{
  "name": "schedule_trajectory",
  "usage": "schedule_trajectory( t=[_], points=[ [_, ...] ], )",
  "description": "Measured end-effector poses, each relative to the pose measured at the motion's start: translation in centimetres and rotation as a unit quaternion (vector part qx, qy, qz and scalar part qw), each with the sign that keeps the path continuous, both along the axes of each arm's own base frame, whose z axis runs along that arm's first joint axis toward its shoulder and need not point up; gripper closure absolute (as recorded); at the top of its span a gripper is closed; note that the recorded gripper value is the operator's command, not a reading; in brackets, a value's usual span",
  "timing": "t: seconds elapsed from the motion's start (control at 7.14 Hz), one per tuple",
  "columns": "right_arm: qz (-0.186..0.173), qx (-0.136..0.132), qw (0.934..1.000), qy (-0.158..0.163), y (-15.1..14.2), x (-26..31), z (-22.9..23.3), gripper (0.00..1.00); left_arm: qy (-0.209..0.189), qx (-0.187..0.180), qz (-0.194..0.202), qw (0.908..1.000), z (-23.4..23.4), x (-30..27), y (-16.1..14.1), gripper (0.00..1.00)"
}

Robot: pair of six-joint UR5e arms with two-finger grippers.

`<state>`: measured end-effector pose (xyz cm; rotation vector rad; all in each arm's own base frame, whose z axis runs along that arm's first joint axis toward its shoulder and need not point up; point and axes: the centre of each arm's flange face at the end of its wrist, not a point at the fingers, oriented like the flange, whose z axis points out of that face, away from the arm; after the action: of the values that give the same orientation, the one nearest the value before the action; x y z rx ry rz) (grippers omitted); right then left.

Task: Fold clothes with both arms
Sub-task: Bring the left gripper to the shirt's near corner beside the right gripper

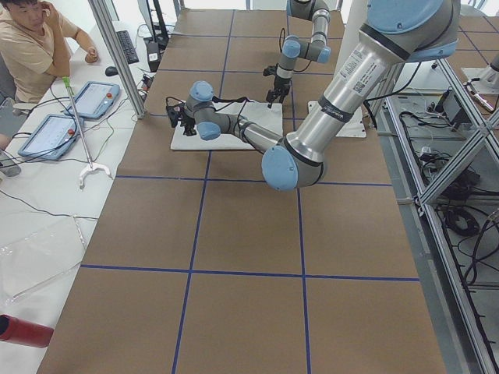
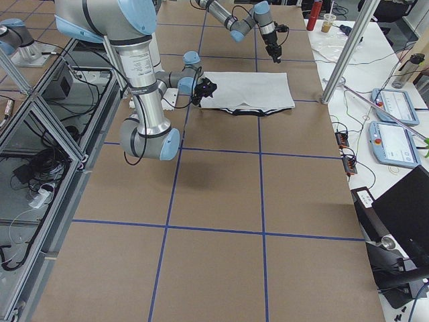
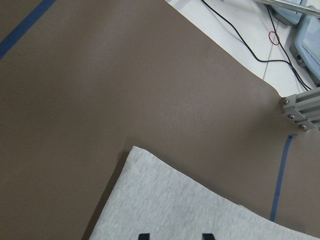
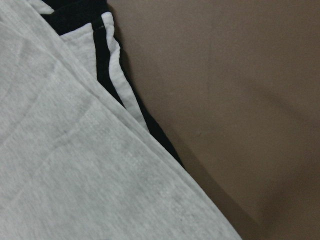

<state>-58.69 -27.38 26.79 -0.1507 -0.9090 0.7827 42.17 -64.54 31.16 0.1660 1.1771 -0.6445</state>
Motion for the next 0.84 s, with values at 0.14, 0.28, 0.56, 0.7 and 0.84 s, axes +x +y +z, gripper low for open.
schedule_trajectory(
  t=[0.14, 0.28, 0.56, 0.7, 0.84],
  points=[
    [-0.001, 0.0, 1.0, 0.001, 0.2, -0.1, 0.0, 0.08, 0.0, 0.0, 0.0, 1.0, 0.2, -0.1, 0.1, 0.54],
    [-0.002, 0.0, 1.0, 0.001, 0.2, -0.2, 0.1, 0.15, -0.001, -0.001, 0.0, 1.0, 0.5, -0.2, 0.3, 0.54],
    [0.0, 0.001, 1.0, 0.003, 0.1, -0.2, 0.2, 0.23, -0.003, -0.003, 0.0, 1.0, 1.1, -0.4, 0.5, 0.54],
    [0.002, 0.003, 1.0, 0.003, 0.1, -0.3, 0.2, 0.4, -0.004, -0.003, 0.0, 1.0, 1.3, -0.5, 0.6, 0.54],
    [0.004, 0.003, 1.0, 0.003, 0.0, -0.3, 0.1, 0.77, -0.005, -0.003, 0.0, 1.0, 1.5, -0.5, 0.7, 0.54]
  ],
)
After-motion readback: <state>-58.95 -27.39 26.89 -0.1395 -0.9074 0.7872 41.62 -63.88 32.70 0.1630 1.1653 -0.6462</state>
